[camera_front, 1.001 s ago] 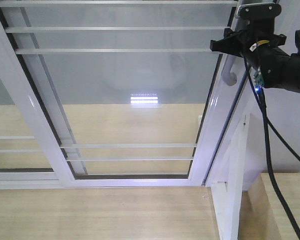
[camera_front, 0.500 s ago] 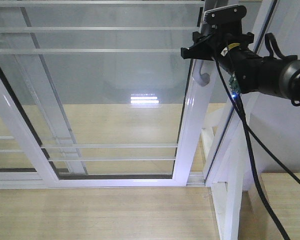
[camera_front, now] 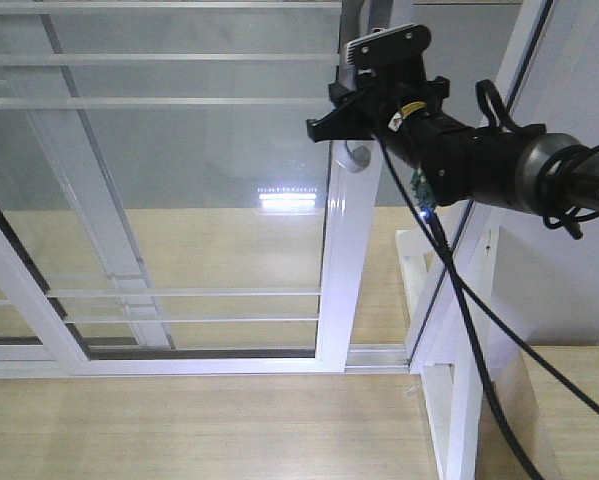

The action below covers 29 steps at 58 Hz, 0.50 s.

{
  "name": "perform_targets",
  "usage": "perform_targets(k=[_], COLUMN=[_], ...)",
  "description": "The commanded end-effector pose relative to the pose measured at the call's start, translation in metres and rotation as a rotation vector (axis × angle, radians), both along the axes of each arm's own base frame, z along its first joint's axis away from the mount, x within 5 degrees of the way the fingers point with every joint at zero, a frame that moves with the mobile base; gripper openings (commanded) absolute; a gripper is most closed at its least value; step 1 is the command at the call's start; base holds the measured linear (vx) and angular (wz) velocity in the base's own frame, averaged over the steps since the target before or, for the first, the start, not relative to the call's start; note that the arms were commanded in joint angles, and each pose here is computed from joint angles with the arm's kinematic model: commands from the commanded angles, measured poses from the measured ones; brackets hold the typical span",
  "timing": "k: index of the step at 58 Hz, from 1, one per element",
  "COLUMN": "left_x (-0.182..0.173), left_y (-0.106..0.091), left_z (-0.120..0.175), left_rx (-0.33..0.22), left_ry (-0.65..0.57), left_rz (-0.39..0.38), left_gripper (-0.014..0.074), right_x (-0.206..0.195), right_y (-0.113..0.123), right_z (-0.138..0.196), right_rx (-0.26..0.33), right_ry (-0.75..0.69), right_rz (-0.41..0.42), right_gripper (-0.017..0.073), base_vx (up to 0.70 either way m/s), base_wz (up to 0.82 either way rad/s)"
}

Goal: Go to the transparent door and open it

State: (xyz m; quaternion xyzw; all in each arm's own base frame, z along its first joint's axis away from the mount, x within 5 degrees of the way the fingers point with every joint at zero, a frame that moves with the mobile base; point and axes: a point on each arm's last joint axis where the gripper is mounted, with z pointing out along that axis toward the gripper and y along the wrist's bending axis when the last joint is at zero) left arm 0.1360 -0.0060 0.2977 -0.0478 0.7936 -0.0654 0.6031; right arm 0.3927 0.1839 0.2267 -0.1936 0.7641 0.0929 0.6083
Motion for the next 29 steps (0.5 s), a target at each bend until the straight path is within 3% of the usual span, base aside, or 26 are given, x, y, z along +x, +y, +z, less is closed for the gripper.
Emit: perform_targets(k=[1,13,29], left_x=[0.003,0.003,0.003], left_y=[0.0,0.0,0.0], left_z=[0.019,0.019,0.019], left_rx=[-0.015,-0.015,-0.014], left_ry=[-0.116,-0.117,-0.118], left_rz=[0.001,0.002,0.001], left_gripper=[0.041,0.041,0.041], right_x=[-0.01,-0.021,-0.094], right_y=[0.014,0.017,-0.024], right_z=[0.039,0.048,0.097], right_rx=[0.029,0.04,0.01], right_ry=[-0.155,-0.117,-0.164], right_rz=[0.05,0.068,0.08], right_gripper=[0.0286,0.0286,0.0286], base_vx=[0.0,0.0,0.0], base_wz=[0.0,0.0,0.0])
